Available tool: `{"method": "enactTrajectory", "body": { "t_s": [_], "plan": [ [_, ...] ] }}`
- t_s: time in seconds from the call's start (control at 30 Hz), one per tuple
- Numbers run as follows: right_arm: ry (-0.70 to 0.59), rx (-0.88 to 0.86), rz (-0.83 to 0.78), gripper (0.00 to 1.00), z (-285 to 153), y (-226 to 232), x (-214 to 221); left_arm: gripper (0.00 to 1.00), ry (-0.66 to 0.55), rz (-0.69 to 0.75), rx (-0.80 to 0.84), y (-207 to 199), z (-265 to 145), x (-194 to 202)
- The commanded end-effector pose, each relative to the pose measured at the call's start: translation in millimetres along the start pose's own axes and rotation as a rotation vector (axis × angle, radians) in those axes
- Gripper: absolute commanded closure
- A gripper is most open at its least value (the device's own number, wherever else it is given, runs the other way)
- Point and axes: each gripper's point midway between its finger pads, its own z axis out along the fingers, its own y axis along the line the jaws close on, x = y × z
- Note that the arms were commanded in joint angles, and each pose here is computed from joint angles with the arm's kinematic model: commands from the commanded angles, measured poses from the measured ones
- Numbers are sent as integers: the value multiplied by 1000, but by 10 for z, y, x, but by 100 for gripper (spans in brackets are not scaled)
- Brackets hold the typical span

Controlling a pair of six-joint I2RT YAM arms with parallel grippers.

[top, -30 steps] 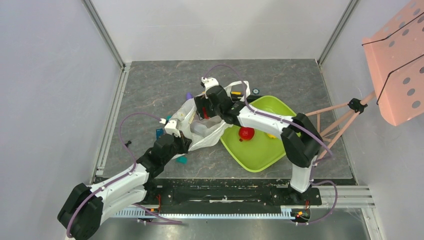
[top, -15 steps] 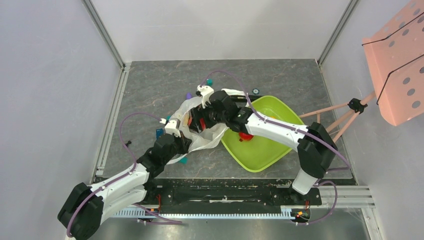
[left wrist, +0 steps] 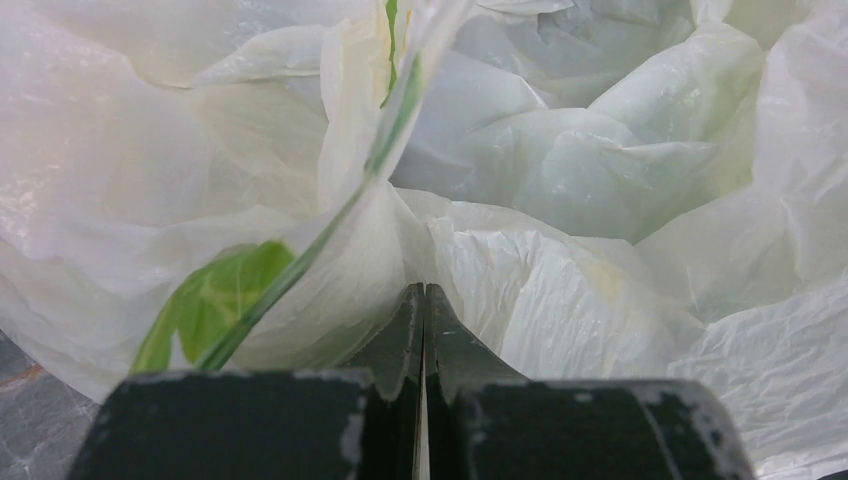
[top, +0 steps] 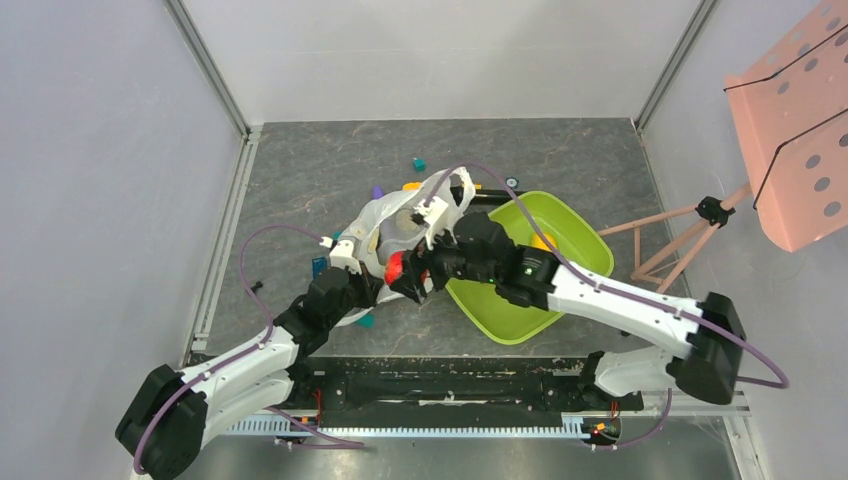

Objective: Take the fake fruits out of the plastic bag

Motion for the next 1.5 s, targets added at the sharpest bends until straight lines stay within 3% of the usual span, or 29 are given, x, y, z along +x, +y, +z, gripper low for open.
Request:
{"method": "enactTrajectory", "body": {
  "t_s": [0.0, 0.2, 0.33, 0.43, 0.73, 1.03, 1.27, 1.47],
  "plan": [
    [-78, -9, 2, 27, -289, 32, -30, 98, -65, 15, -5, -36, 15, -238],
    [-139, 399, 101, 24, -889, -738, 255, 98, -63, 12, -6, -36, 17, -231],
    [-100, 659, 215, 23, -1234, -1346, 701, 98, -55, 14, -8, -31, 26, -212],
    [-47, 752, 254, 22, -1326, -1587, 1032, 98, -59, 13, -9, -29, 20, -223],
    [127, 843, 277, 20, -1253, -1866, 1649, 98, -58, 15, -9, -32, 26, -225],
    [245, 880, 278, 7, -1250, -1953, 1969, 98, -57, 15, -10, -29, 28, -223],
    [209, 922, 250, 2, -1346, -1981, 1666, 98, -52, 15, -8, -35, 30, -215],
    [52, 853, 207, 2, -1456, -1842, 1071, 98, -62, 14, -11, -28, 17, -236]
  ]
}}
